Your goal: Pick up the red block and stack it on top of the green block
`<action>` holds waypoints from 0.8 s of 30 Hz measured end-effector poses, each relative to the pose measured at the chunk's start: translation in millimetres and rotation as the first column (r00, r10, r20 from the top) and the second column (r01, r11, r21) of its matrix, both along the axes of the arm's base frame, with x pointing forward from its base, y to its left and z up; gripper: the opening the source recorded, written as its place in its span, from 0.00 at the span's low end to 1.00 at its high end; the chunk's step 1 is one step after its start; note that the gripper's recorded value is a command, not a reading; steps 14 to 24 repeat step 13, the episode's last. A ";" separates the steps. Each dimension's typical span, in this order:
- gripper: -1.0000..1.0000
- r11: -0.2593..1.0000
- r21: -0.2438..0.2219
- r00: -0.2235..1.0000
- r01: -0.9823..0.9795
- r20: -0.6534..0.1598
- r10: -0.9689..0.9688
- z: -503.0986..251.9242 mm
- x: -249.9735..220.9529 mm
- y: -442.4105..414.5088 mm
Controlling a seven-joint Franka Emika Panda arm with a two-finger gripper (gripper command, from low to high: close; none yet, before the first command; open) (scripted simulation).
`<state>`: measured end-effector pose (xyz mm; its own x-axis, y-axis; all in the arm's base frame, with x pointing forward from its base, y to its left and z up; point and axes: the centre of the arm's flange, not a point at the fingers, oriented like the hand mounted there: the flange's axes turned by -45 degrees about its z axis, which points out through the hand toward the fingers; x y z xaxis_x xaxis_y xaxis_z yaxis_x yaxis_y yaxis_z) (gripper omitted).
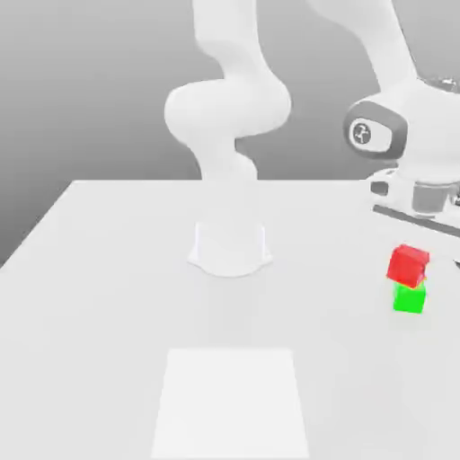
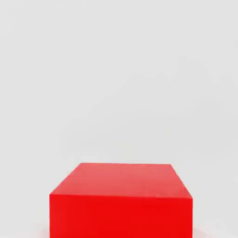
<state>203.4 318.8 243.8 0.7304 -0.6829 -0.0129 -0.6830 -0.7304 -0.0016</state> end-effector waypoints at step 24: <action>1.00 1.000 -0.009 1.000 0.022 0.011 -0.022 -59.4 -41.5 21.6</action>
